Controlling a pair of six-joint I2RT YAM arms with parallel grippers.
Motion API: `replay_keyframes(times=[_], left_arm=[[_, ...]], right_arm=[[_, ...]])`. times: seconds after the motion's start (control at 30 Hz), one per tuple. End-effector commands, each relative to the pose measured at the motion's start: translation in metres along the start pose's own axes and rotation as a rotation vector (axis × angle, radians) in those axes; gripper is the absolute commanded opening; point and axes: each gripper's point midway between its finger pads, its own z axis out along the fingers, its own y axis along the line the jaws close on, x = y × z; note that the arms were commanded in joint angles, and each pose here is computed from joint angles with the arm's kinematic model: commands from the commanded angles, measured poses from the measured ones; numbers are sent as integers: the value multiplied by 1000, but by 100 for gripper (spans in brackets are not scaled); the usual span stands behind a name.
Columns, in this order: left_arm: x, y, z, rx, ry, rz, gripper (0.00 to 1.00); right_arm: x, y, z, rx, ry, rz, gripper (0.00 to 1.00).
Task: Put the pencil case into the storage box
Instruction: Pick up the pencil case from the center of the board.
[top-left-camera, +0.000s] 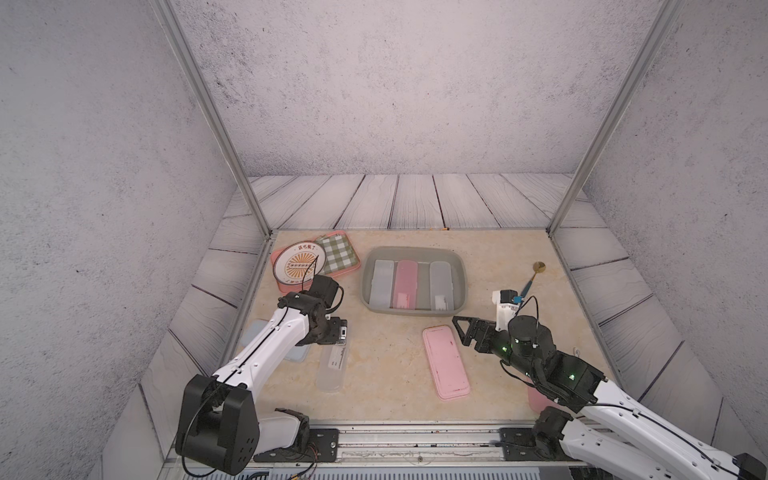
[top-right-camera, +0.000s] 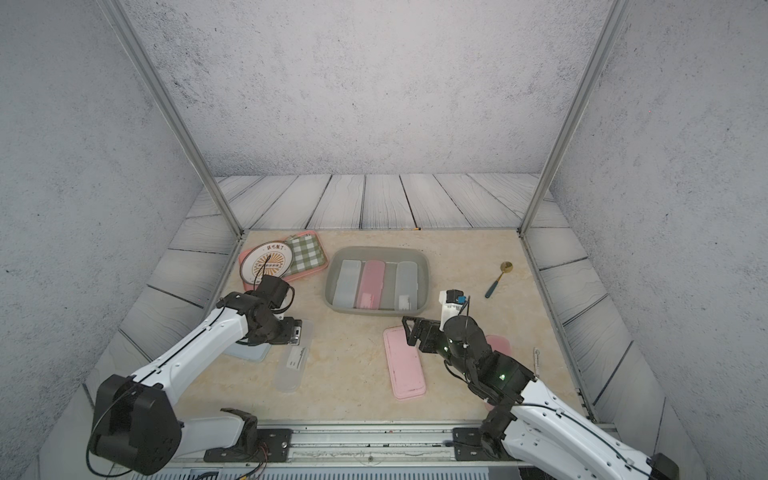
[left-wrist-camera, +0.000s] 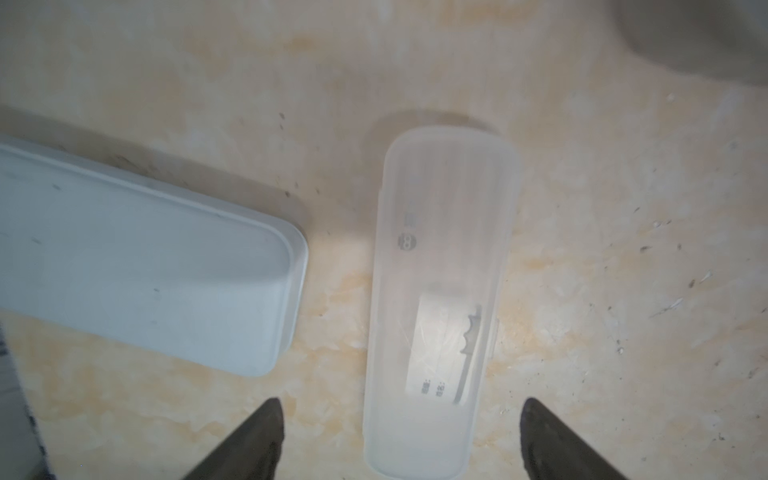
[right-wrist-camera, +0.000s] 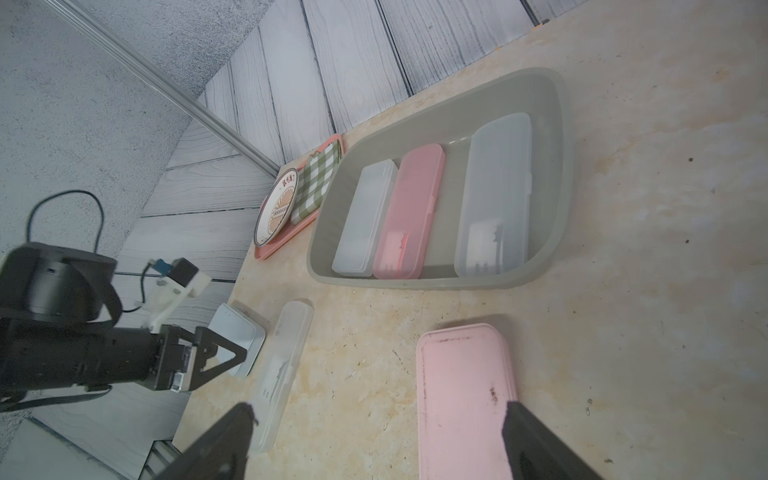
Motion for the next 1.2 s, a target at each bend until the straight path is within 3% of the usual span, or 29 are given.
replay_keyframes(times=[0.0,0.27,0.37,0.5,0.67,0.9,1.17], left_arm=[[11,-15,15,87,27,-53,90],[-13,-17,39,3,-8,-31,91],[-21,-21,45,-19,62,-50,91],[-39,-21,54,-67,67,-62,90],[-29,-20,72,-87,132,-77,89],[-24,-21,80,-72,136,-78,88],[-27,-23,90,-80,156,-87,69]], right_arm=[[-4,6,-6,-41,-26,28,95],[1,-1,-10,-73,-57,87,95],[2,-2,-11,-71,-53,87,96],[2,0,-12,-78,-47,84,96],[2,-4,-18,-53,-40,79,96],[-8,-18,-36,6,-98,75,96],[-18,-31,-50,51,-173,103,96]])
